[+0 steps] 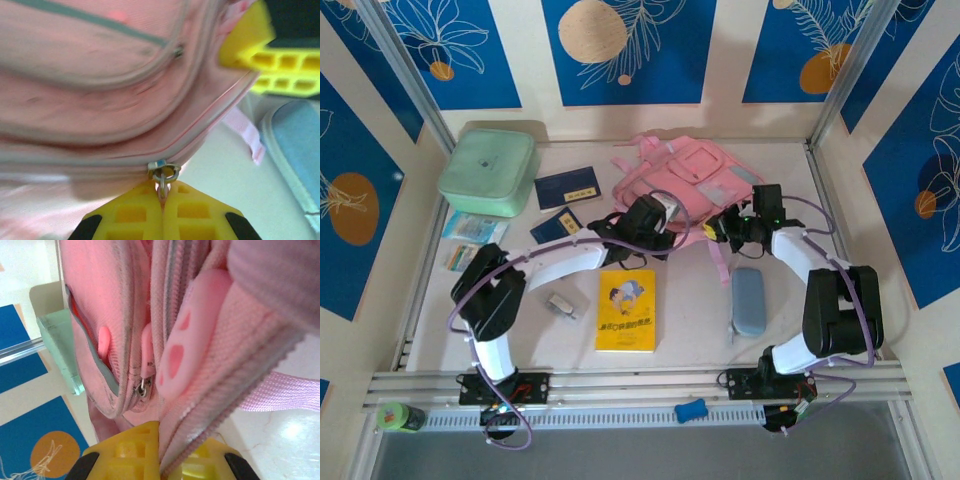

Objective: Pack the student bag
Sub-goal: Unzip the student bag at the center of the table.

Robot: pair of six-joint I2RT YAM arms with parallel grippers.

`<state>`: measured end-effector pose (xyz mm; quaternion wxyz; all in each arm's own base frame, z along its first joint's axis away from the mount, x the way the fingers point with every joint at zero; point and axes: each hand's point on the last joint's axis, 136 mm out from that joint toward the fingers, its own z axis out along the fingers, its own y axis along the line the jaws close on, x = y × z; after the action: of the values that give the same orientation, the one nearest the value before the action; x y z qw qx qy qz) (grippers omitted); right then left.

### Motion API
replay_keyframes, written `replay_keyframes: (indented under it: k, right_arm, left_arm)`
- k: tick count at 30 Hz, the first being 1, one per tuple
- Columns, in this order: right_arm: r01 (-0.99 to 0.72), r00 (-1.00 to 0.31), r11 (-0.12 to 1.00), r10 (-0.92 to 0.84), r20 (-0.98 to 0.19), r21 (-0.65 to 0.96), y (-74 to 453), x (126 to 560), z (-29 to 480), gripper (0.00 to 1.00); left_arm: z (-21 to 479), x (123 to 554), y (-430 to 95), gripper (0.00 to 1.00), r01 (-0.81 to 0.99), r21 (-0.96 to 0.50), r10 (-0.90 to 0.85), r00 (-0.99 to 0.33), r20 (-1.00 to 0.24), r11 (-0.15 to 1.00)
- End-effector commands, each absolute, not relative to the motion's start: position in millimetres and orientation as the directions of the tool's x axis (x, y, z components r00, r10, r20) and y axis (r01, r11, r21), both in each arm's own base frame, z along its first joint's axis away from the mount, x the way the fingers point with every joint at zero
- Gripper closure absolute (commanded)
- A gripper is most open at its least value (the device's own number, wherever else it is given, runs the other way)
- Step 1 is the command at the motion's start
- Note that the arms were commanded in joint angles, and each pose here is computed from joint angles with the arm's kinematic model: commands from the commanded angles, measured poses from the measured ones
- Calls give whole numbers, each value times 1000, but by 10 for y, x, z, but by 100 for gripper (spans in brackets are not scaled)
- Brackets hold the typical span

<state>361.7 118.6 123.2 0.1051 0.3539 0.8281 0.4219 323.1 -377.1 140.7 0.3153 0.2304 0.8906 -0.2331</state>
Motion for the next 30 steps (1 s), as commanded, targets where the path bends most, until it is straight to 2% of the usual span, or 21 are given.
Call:
replay_keyframes:
  k: [1,4,8,11,13,15,20,25,27,30]
  right_arm:
    - [404,-758,485,652,-13,776,904,3692,1452,100]
    - [389,-755,461,656,-11,798,751,3859,1567,100]
    - [382,-759,499,649,-44,778,683,4038,1595,100]
    - [387,-769,494,639,-24,778,679,4071,1567,99]
    - [402,-769,489,639,-4,774,672,4019,1544,90]
    - [417,-767,472,641,22,777,643,3927,1542,74]
    - [433,-753,416,655,67,799,657,3593,1576,51]
    - [458,-766,363,624,154,811,1067,3145,1499,42]
    - [466,-761,330,622,183,821,1240,3059,1472,41]
    - [494,-750,350,634,187,796,1410,3013,1408,39]
  left_arm:
    - [1398,3310,-3197,100,485,-185,263,-711,-652,854]
    - [1331,3273,-3075,100,479,-185,265,-721,-640,858]
    - [1375,3174,-3315,100,546,-286,277,-728,-627,788]
    - [1423,3204,-3451,100,539,-342,240,-741,-627,770]
    - [1474,3217,-3547,100,546,-379,219,-741,-635,747]
    - [1504,3231,-3598,100,547,-392,211,-741,-638,740]
    - [1549,3238,-3642,100,545,-400,195,-738,-646,737]
    - [1549,3183,-3688,100,555,-402,201,-734,-649,728]
    - [1534,3178,-3689,100,557,-398,205,-733,-649,729]
    - [1468,3181,-3656,100,549,-377,226,-741,-632,746]
